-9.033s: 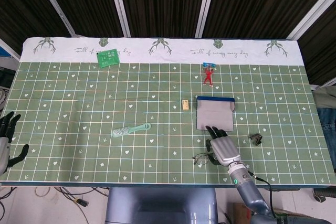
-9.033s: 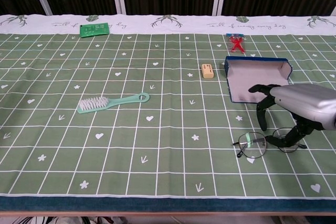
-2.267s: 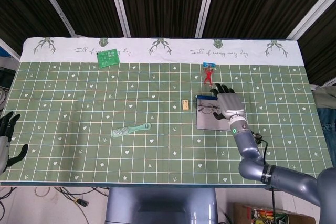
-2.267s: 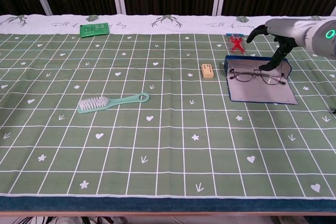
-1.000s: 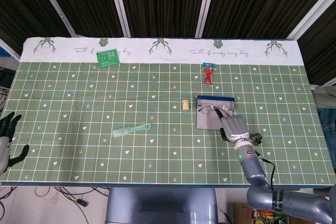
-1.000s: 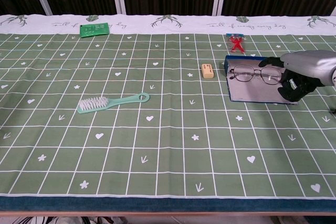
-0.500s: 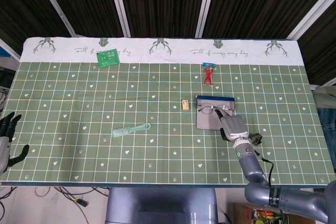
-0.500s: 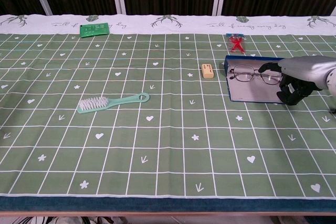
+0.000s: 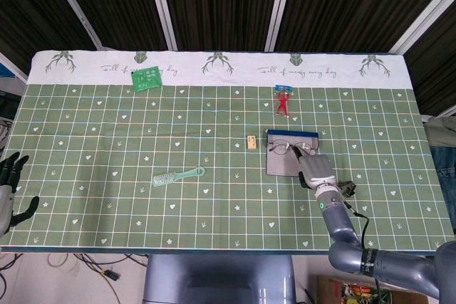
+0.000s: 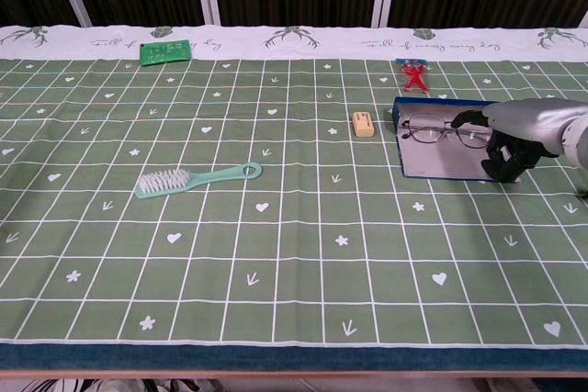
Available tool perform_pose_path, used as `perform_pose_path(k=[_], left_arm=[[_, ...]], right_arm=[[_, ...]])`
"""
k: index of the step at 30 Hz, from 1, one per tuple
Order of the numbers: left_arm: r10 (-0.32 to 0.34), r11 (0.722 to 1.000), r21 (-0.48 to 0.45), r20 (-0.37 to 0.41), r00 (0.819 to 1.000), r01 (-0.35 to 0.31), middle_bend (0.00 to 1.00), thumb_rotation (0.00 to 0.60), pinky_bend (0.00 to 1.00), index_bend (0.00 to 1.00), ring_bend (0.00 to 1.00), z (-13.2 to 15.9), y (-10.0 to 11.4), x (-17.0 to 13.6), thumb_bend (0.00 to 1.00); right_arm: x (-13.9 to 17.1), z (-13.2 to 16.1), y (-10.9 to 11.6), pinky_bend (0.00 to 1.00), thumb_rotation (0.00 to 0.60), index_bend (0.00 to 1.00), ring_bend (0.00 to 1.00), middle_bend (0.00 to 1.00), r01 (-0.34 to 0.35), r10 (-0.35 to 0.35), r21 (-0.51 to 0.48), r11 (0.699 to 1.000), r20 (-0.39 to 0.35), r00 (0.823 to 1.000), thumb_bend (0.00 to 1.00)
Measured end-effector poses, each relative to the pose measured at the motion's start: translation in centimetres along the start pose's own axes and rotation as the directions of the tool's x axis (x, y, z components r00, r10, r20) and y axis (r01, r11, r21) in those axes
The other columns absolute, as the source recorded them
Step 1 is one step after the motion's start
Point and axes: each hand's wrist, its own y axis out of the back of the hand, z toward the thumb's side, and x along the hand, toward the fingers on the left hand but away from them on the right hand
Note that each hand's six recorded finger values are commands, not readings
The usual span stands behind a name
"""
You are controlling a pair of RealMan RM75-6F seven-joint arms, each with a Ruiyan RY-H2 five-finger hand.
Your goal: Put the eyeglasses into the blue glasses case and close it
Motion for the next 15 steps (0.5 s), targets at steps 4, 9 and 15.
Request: perform_pose_path(k=[4,9,15], left_arm=[[0.0,1.0,0.001,-0.001,1.0,0.0,0.0,0.6,0.0,0.02,0.0,-0.03,0.01,0.0,0.36],[-0.001,1.0,0.002,-0.001,1.0,0.001,0.0,0.6,0.0,0.02,0.0,-0.03,-0.02,0.02,0.36],[0.0,1.0,0.002,-0.002,1.0,0.0,0.0,0.6,0.0,0.02,0.0,-0.04,-0.01,0.02,0.36]], right_arm=[[-0.22,-0.1,-0.07,0.87,0.6,0.09,0.74,0.7,-0.003,0.003,0.0,1.0,0.007,1.0,0.65],[-0.32,-0.13,-0.15,0.87,0.6,0.09,0.74,0.7,-0.008,0.008,0.004,1.0,0.008,1.0,0.65],[-0.56,-0.27,-0.19,0.87,0.6,0.09,0.74,0.7,-0.013,0.013,0.005,1.0,0.017,1.0,0.65]])
